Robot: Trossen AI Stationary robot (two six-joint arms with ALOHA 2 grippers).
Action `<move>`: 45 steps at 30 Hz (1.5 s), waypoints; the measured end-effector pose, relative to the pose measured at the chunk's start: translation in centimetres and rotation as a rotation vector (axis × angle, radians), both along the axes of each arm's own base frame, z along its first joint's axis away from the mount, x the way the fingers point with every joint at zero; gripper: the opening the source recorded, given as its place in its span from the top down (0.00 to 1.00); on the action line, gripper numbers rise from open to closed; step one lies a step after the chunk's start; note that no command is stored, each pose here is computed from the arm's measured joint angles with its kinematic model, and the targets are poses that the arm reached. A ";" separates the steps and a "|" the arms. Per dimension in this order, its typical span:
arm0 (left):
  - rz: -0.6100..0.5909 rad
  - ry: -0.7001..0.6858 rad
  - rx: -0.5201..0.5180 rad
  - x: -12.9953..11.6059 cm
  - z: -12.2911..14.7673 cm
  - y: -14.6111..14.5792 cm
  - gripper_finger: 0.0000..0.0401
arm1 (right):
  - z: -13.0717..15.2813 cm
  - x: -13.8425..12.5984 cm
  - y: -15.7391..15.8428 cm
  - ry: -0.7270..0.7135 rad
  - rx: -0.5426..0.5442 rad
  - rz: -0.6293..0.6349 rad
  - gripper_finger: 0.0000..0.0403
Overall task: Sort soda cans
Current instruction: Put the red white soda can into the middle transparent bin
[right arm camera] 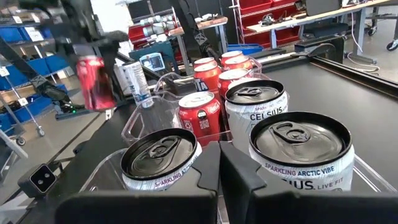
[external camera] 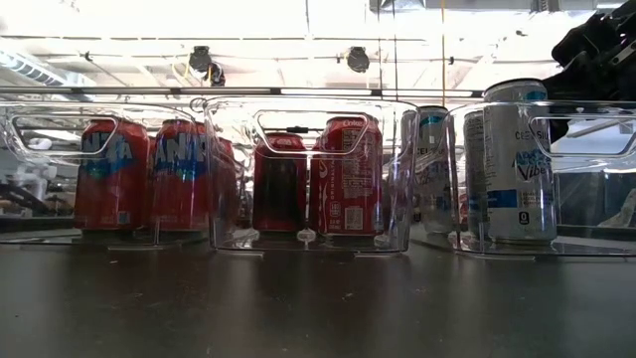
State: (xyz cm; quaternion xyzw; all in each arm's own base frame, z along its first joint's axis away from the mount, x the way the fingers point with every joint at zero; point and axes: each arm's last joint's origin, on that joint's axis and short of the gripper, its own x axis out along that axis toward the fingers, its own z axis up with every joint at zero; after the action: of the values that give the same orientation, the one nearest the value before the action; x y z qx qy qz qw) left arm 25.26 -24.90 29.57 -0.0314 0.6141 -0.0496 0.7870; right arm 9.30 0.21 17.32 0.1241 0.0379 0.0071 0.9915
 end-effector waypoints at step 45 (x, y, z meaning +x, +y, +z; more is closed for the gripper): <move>0.537 0.185 -0.003 14.0 -6.5 21.8 0.18 | 0.0 0.0 0.0 0.000 0.000 0.000 0.99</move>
State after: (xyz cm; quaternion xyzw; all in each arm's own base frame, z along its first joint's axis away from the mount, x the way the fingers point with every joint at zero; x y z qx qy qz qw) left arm 39.28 -3.07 23.05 -0.1985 0.6529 0.1626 0.7127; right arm 9.29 0.21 17.33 0.1240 0.0378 0.0071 0.9915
